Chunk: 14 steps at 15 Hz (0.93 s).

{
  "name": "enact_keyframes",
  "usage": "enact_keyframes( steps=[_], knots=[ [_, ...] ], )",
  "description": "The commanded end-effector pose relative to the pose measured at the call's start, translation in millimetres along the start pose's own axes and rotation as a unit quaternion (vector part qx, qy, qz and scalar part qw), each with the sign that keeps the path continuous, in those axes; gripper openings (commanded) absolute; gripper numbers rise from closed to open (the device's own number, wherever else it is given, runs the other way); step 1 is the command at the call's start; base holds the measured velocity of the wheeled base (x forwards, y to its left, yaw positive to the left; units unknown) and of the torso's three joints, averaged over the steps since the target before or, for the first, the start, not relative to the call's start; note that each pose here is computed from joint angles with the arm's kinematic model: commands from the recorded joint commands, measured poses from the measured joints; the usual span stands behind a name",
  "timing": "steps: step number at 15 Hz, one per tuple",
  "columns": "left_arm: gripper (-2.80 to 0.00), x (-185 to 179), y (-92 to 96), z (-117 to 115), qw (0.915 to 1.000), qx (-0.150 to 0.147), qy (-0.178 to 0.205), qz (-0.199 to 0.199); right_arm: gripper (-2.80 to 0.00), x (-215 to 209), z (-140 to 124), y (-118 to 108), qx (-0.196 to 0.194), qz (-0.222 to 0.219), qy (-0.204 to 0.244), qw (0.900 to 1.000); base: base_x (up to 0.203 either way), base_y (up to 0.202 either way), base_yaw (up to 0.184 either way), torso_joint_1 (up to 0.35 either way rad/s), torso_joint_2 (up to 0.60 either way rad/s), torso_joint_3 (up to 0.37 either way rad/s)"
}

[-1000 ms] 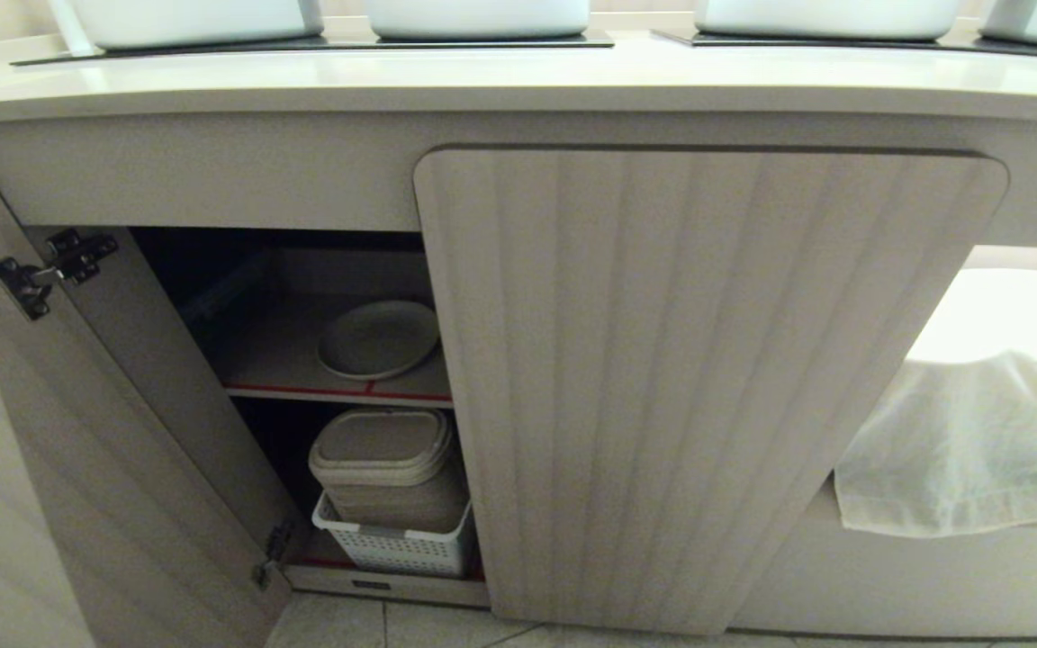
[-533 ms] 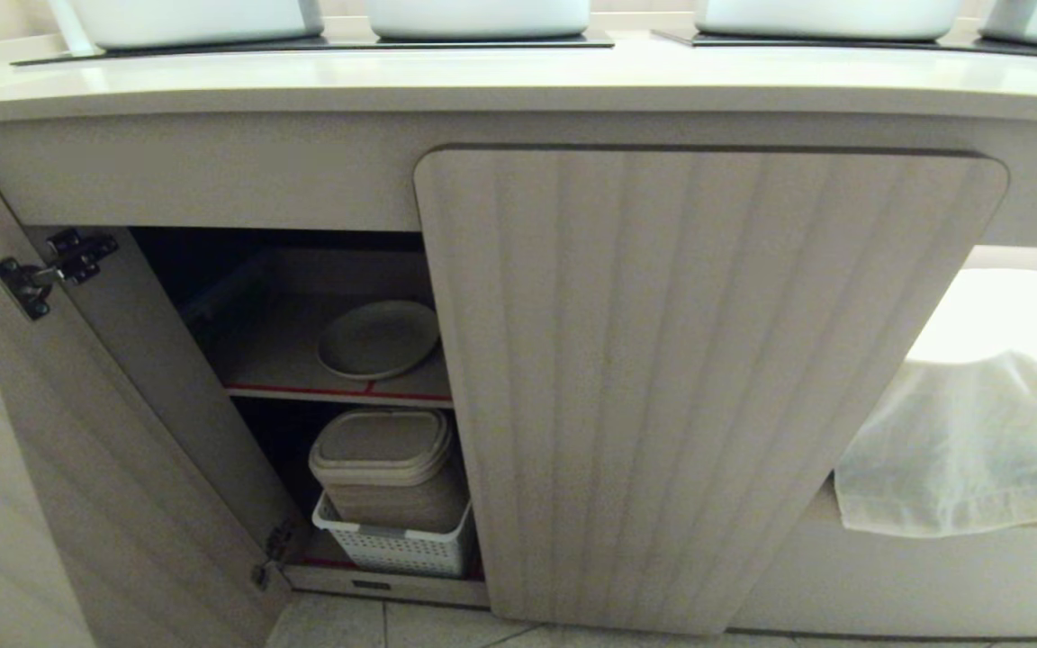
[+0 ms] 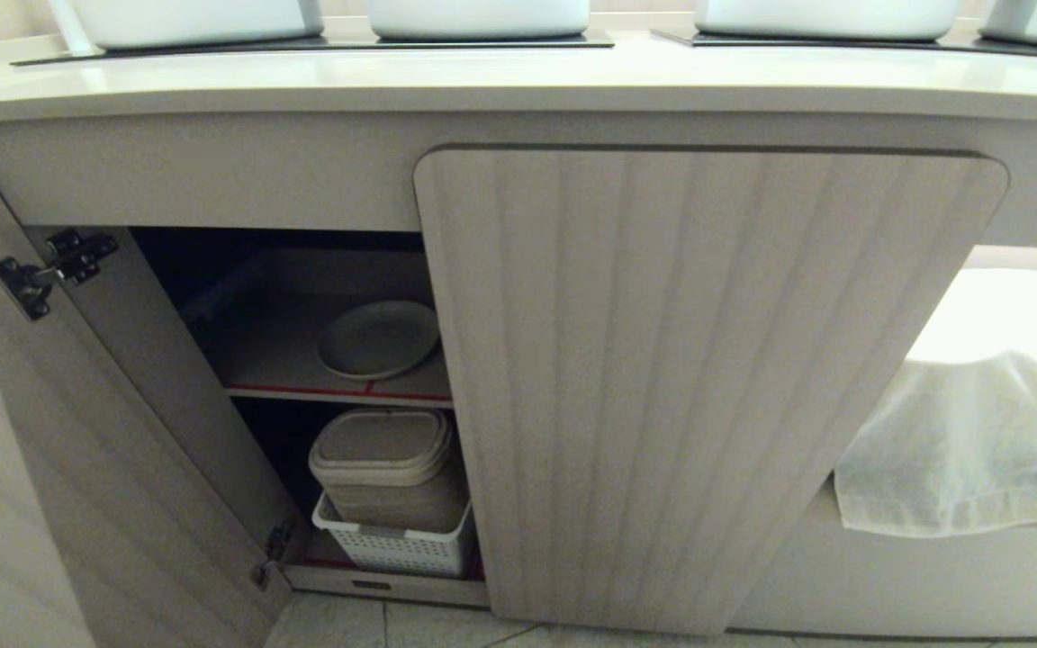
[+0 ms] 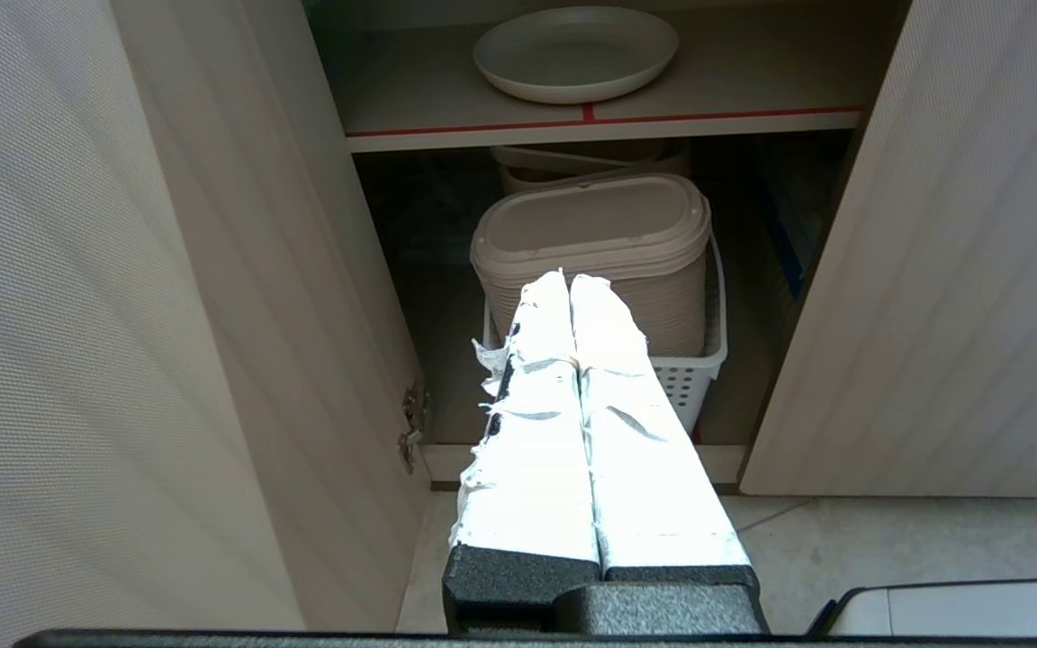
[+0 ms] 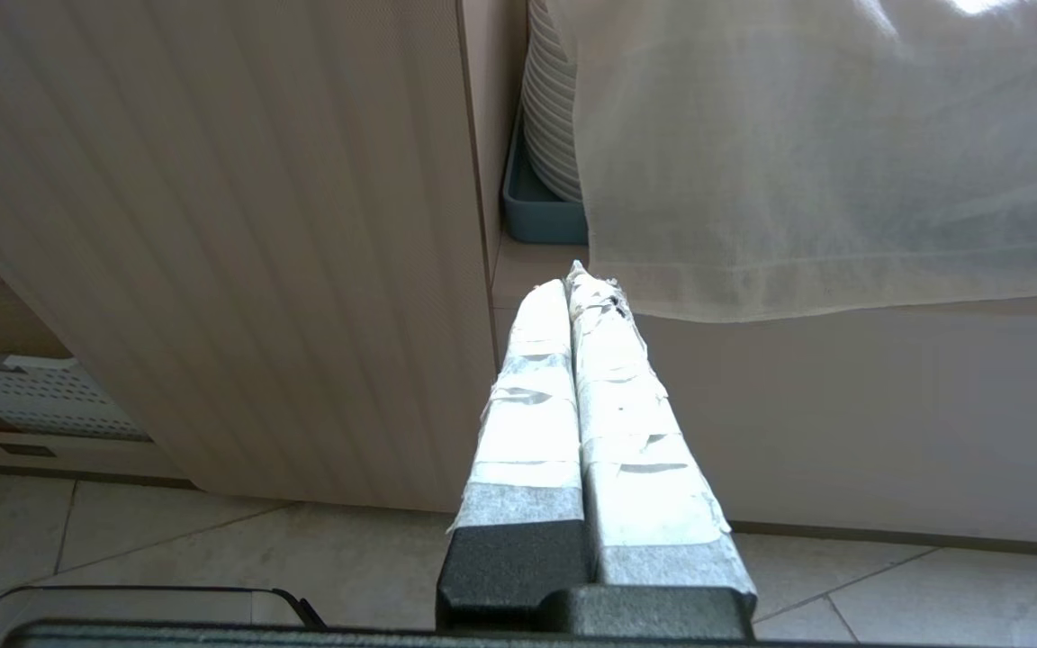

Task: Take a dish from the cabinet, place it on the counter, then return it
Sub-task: Close the cabinet door

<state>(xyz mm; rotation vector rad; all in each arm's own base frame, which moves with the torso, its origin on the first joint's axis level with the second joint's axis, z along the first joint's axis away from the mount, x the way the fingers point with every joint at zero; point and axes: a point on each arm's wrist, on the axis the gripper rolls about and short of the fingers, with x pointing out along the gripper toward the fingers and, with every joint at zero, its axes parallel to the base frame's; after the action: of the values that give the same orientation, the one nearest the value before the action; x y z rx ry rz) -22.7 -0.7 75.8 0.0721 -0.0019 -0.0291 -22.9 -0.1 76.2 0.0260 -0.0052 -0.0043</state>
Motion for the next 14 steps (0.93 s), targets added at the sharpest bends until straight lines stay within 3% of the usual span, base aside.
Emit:
enact_keyframes(
  steps=[1, 14],
  knots=[
    [-2.80, 0.1, 0.0, 0.1, 1.0000, 0.000, 0.000, 0.000, -2.80, 0.1, 0.2, 0.0, 0.000, 0.000, 0.000, 1.000, 0.000, 0.000, 0.000, 0.000, 0.00, 0.000],
    [-2.80, 0.1, -0.1, 0.1, 1.0000, -0.002, 0.000, -0.002, -2.80, 0.1, 0.2, 0.0, 0.000, 0.000, 0.000, 1.000, 0.000, 0.000, 0.000, 0.000, 0.00, 0.000]
  ],
)
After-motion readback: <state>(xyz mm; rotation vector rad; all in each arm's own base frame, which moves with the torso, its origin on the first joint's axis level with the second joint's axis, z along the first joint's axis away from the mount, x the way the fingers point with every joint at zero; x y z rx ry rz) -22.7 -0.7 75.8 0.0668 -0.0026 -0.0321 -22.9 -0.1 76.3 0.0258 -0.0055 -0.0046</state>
